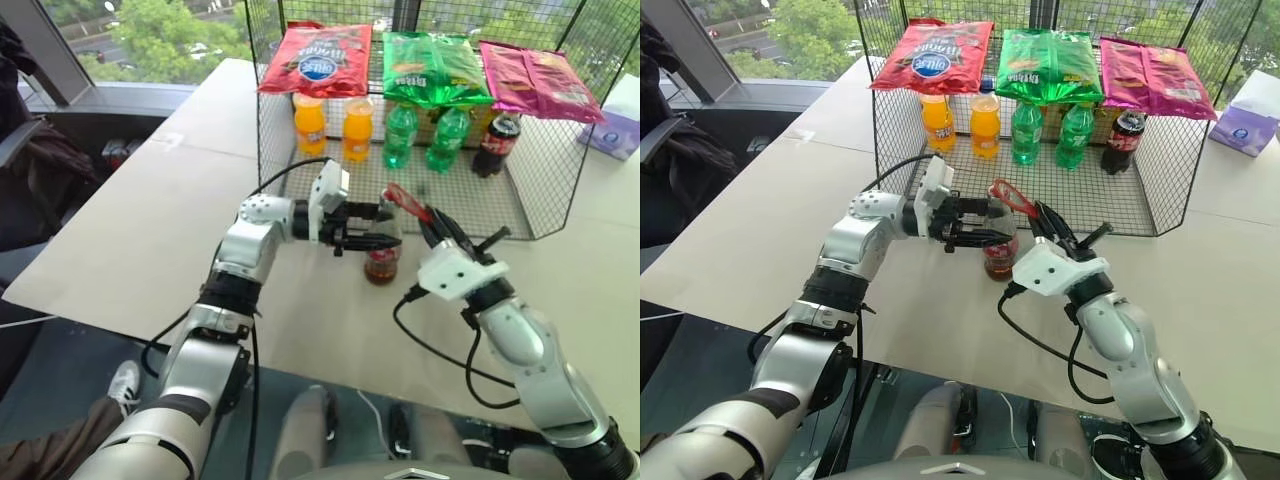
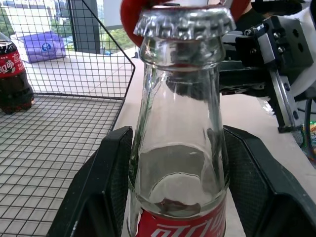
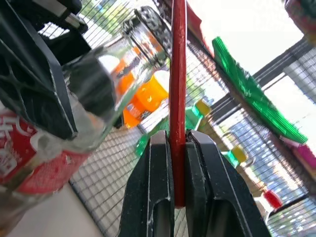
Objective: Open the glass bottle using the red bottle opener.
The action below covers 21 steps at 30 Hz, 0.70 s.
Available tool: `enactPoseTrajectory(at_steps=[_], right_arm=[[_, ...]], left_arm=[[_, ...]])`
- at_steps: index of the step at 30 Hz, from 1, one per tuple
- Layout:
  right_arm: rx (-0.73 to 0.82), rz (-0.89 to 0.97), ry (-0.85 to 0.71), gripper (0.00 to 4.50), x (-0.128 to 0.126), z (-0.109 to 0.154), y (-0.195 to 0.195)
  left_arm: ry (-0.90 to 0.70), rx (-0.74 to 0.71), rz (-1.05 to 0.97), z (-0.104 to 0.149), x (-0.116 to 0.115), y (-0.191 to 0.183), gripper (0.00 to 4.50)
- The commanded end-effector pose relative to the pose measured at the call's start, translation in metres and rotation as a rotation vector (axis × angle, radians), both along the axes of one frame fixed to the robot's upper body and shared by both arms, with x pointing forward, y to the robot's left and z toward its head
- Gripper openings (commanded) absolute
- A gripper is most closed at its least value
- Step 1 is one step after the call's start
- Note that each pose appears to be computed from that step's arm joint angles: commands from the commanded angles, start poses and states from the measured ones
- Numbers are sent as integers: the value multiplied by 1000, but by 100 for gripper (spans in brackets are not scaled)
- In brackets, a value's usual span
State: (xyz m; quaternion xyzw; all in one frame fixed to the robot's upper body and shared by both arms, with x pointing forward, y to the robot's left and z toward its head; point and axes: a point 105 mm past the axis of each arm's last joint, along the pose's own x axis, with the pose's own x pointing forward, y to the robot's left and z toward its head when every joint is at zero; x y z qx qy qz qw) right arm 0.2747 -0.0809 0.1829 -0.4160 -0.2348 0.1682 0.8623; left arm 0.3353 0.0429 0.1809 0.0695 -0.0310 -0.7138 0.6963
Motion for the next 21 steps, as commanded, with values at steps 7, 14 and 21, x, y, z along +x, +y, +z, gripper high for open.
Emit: enactPoseTrajectory(at_steps=[7, 14, 21], right_arm=[[-107, 36, -108, 0, -7, -15, 26], [-278, -1, -93, 0, -3, -54, 28], [-321, -70, -120, 0, 4, -60, 20]], left_arm=[[-55, -14, -55, 19, -8, -10, 221], [-48, -6, -67, 17, -9, -13, 221], [-55, -2, -72, 18, -9, -15, 221]])
